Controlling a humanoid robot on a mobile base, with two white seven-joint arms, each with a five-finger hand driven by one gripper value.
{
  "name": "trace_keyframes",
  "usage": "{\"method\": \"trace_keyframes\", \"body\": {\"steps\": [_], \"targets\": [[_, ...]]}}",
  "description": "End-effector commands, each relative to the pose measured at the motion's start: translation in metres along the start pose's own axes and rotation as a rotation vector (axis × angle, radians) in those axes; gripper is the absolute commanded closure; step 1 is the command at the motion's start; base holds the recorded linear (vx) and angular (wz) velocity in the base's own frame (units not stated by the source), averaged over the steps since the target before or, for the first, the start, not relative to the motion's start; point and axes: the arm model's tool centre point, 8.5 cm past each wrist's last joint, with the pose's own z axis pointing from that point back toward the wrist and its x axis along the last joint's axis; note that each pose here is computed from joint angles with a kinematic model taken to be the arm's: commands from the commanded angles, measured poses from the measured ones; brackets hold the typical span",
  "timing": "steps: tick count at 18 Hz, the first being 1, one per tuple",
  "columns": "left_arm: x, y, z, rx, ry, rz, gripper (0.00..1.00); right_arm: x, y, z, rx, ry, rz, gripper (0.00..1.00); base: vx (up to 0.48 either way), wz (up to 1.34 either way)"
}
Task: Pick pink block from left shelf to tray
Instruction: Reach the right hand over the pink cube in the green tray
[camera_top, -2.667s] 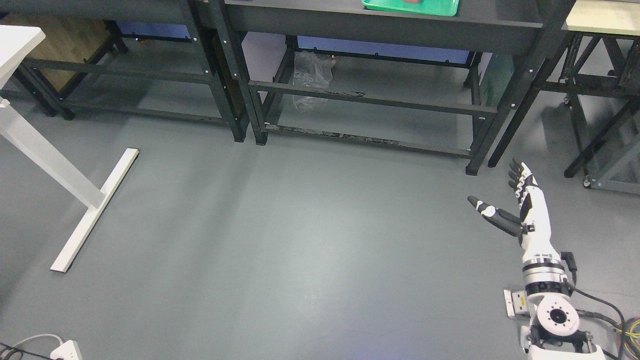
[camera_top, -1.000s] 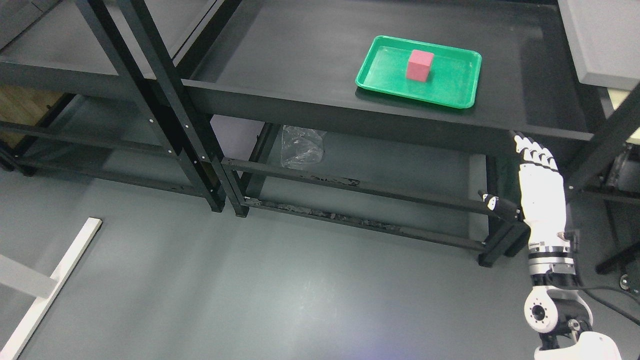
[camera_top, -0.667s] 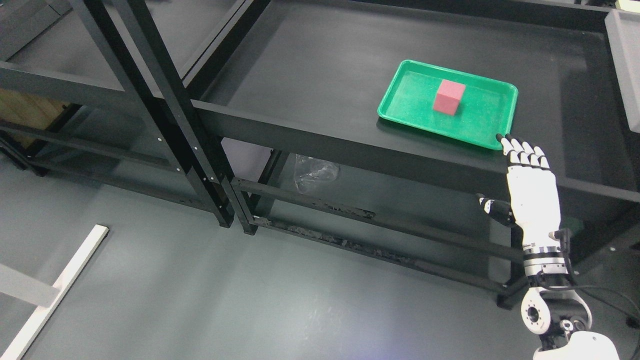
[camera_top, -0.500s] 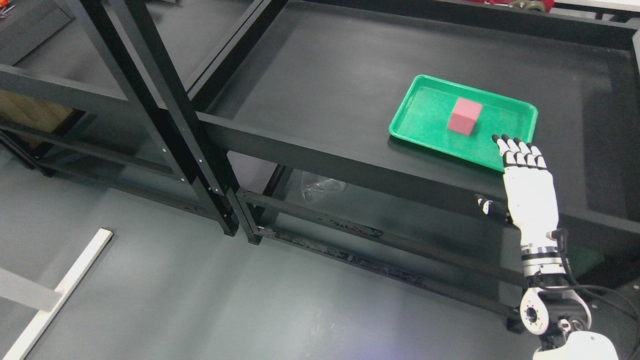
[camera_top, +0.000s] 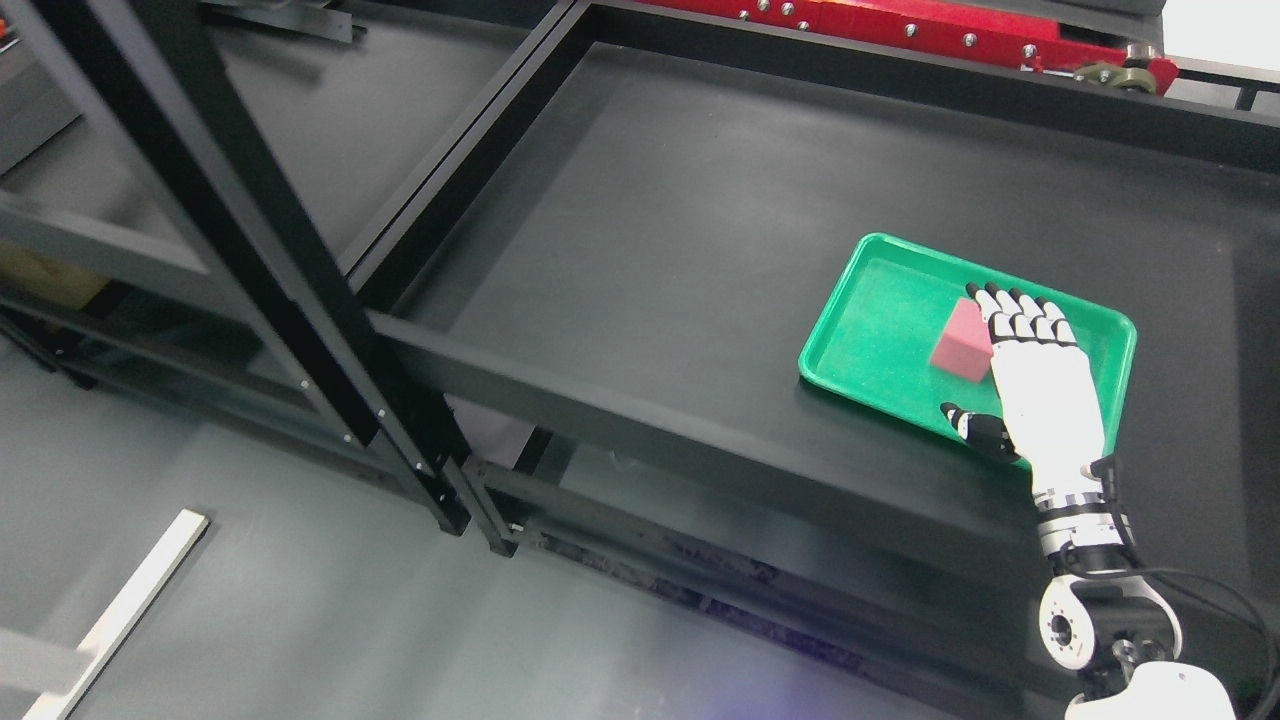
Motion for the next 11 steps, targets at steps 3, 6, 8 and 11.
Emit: {"method": "trace_keyframes", "body": {"steps": [3, 6, 8, 11], "targets": [[0.021, 0.011, -0.001, 0.016, -0.041, -0.005, 0.0, -0.002, 0.004, -0.008, 0.13, -0.004, 0.015, 0.0, 0.288, -0.13], [0.021, 0.011, -0.001, 0.016, -0.041, -0.007, 0.0, -0.003, 0.019, -0.005, 0.26, -0.004, 0.006, 0.0, 0.228, -0.12], [0.021, 0.011, -0.001, 0.016, -0.041, -0.007, 0.0, -0.003, 0.027, -0.002, 0.31, -0.01, -0.031, 0.0, 0.186, -0.08], [0.022, 0.011, -0.001, 0.016, -0.043, -0.007, 0.0, -0.007, 0.033, 0.0, 0.348, -0.004, -0.032, 0.0, 0.164, -0.03]]}}
